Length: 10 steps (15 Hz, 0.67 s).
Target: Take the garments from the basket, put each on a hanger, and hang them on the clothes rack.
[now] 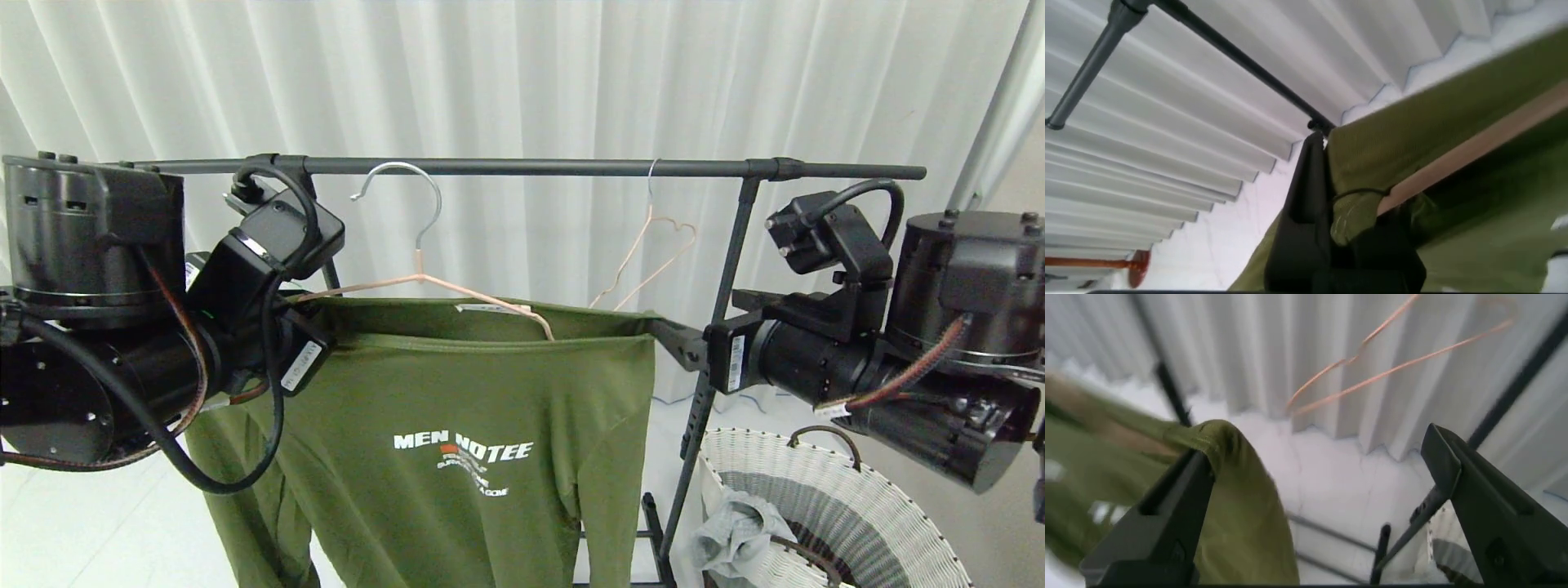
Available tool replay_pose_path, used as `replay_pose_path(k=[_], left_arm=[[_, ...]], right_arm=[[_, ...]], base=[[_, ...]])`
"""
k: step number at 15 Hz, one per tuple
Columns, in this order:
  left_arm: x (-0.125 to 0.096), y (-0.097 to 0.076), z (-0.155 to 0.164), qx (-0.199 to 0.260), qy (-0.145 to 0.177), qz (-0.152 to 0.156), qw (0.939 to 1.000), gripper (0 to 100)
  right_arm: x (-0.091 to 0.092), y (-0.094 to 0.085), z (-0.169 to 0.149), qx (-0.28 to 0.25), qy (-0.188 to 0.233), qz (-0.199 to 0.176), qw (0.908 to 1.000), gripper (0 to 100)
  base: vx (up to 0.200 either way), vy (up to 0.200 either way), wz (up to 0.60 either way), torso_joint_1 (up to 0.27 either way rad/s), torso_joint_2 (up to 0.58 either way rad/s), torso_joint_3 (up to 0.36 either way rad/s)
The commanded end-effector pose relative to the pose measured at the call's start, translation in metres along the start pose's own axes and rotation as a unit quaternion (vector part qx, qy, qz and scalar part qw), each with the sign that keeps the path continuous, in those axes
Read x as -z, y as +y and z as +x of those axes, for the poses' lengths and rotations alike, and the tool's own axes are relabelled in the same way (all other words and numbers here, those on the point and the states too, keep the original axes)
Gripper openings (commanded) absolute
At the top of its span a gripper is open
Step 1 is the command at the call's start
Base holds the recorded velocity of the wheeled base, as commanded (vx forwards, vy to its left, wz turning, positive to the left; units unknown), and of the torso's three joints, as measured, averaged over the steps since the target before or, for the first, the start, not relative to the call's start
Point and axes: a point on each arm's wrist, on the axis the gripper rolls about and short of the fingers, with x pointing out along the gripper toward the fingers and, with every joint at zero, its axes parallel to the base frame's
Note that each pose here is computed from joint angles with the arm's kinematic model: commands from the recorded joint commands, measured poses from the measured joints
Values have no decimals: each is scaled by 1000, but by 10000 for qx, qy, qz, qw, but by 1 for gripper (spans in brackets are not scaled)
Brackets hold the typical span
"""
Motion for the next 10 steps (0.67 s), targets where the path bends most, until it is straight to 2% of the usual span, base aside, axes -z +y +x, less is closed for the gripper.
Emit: replay_pose_path(k=[1, 5, 8, 10], left_arm=[[-1, -2, 1, 36, -71, -136, 9999, 0], [-3, -4, -2, 73, -163, -203, 9996, 0], [-13, -19, -10, 393, -455, -423, 9973, 0], [-17, -25, -14, 520, -552, -392, 9964, 0]], right_arm=[[-6, 7, -20, -326, 56, -218, 9992, 100], [-17, 17, -37, -1335, -148, -593, 9892, 100], [-11, 34, -33, -1661, -60, -727, 9834, 100], [-13, 43, -20, -1700, -195, -841, 9817, 100]], base=[[0, 0, 0, 0, 0, 0], [0, 0, 0, 0, 0, 0], [0, 0, 0, 0, 0, 0], [0, 0, 0, 0, 0, 0]])
